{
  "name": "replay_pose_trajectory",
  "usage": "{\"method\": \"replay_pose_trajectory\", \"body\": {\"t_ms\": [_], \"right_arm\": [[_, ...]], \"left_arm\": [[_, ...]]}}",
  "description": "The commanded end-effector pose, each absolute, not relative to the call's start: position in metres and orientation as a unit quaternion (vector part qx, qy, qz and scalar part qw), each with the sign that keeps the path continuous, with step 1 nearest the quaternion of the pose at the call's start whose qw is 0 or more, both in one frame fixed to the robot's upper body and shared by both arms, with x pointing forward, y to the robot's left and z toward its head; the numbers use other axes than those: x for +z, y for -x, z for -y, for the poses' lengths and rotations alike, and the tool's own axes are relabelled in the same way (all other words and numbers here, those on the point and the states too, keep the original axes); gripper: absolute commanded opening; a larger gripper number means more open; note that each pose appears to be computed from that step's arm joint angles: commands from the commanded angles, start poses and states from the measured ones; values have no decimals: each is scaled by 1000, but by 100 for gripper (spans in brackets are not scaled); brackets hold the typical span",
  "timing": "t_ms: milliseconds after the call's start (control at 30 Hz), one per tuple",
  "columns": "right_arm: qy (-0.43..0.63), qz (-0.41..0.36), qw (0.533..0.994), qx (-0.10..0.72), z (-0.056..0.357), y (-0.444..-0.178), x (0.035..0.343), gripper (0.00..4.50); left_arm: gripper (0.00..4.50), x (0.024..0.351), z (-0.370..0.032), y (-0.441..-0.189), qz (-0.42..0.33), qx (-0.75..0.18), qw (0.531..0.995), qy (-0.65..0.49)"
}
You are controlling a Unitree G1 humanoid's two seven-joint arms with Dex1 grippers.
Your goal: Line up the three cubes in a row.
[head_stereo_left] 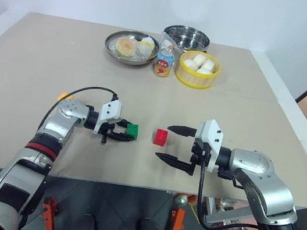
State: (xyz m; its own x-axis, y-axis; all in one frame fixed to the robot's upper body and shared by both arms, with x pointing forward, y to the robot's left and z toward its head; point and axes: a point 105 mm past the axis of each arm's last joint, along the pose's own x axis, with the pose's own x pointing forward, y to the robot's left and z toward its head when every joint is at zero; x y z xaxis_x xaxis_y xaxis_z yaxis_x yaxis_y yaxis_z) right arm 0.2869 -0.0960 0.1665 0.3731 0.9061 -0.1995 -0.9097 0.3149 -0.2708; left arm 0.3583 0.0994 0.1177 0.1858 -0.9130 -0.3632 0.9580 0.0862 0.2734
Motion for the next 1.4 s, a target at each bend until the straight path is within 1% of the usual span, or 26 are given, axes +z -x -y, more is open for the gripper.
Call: {"method": "replay_pose_trajectory", "body": {"t_ms": [33,67,100,133,200,300,367,433,533,600,667,733,767,833,1033,1167,1333,1400], "right_arm": [[177,28,809,559,94,-285,183,450],[177,28,809,560,94,-285,183,450],[177,28,809,560,94,-285,183,450],[178,29,809,560,94,-285,184,450],[178,30,809,560,94,-286,184,450],[165,39,812,559,92,-288,191,450],[141,46,814,562,89,-289,197,450],[126,51,812,568,87,-289,201,450],[120,59,804,579,82,-290,202,450],[123,61,798,587,77,-291,200,450],[130,61,793,592,75,-292,198,450],[135,60,788,598,72,-294,196,450],[137,61,786,600,72,-294,196,450],[140,61,783,603,70,-295,195,450],[151,58,781,603,72,-296,194,450],[157,55,784,598,76,-296,192,450],[158,53,786,595,77,-294,191,450],[160,52,787,593,77,-293,190,450]], "left_arm": [[362,134,-102,-361,-29,-633,734,-243],[403,137,-103,-361,-25,-631,736,-244],[432,139,-104,-361,-21,-629,737,-246],[447,143,-106,-361,-18,-626,741,-245],[447,151,-111,-359,-12,-618,748,-243],[447,166,-126,-350,-13,-597,771,-222],[447,175,-137,-345,-13,-575,792,-205],[447,186,-148,-341,-9,-539,823,-182],[447,204,-168,-343,21,-449,884,-130],[447,211,-184,-345,46,-373,922,-96],[447,209,-199,-346,52,-311,946,-77],[447,200,-223,-352,47,-219,972,-67],[447,198,-231,-354,47,-188,979,-66],[447,189,-246,-357,39,-135,988,-66],[447,175,-267,-361,31,-64,996,-63],[447,162,-274,-364,6,-59,996,-62],[447,145,-272,-370,-23,-81,995,-53],[397,141,-266,-371,-26,-100,993,-48]]}}
